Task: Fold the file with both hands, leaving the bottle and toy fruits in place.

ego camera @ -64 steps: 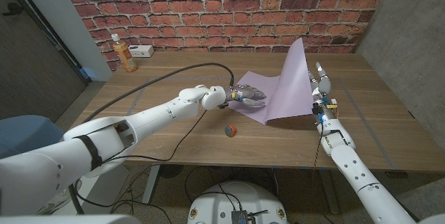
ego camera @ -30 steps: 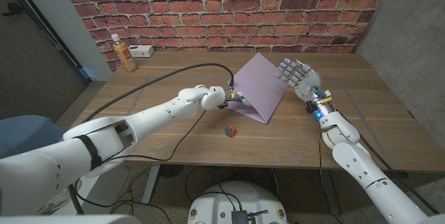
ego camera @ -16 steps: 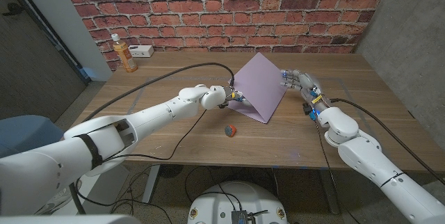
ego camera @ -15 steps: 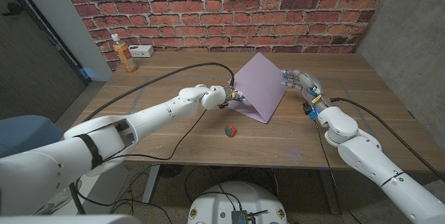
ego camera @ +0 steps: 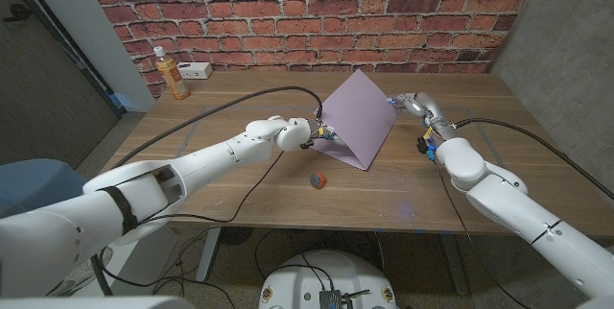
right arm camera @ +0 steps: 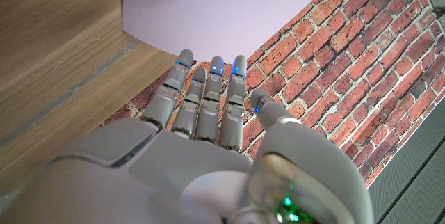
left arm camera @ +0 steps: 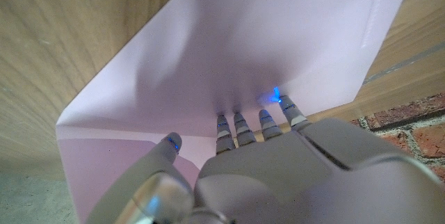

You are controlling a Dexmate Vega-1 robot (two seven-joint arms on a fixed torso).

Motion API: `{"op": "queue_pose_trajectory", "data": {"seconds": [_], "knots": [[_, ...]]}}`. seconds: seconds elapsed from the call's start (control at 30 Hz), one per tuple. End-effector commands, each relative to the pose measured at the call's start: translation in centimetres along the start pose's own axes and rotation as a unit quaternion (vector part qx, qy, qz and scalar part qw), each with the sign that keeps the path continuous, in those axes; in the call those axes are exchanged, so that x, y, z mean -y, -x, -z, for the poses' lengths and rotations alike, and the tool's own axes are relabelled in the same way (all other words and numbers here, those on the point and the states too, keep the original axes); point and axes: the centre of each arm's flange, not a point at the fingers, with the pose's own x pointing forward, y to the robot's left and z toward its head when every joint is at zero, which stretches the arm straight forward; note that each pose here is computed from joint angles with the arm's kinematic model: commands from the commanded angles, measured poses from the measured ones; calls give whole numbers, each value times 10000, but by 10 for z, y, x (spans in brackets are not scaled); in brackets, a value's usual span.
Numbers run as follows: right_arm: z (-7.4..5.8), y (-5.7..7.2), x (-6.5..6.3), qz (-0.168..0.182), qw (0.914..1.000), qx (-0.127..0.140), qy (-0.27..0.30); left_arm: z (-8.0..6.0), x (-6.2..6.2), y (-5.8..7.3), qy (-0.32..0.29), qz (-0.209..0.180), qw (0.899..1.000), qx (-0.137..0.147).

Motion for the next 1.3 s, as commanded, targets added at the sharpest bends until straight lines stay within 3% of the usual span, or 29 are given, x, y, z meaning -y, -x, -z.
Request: {"op": "queue_pose_trajectory", "data": {"seconds": [0.03, 0.2, 0.4, 0.63, 1.03, 1.23, 1.27, 1.3], "knots": [[-12, -20, -18, -774, 9946, 22, 692, 3, -11, 7, -56, -220, 9997, -101], [-17, -26, -28, -999, 9917, 76, 803, 4, -15, 10, -145, -394, 9991, -116], [-20, -29, -33, -1072, 9901, 95, 902, 5, -28, 22, -395, -1007, 9939, -217], [-23, -31, -35, -1151, 9880, 76, 1026, 5, -43, 42, -698, -1784, 9805, -426], [-28, -35, -41, -1242, 9837, 20, 1303, 8, -63, 81, -1006, -2682, 9524, -1040], [-33, -38, -46, -1331, 9812, 6, 1400, 8, -69, 107, -1070, -3301, 9294, -1257], [-34, -40, -48, -1380, 9802, 1, 1422, 8, -71, 116, -1086, -3559, 9192, -1288], [-34, -40, -48, -1382, 9801, 0, 1423, 8, -71, 116, -1086, -3572, 9187, -1288]]}}
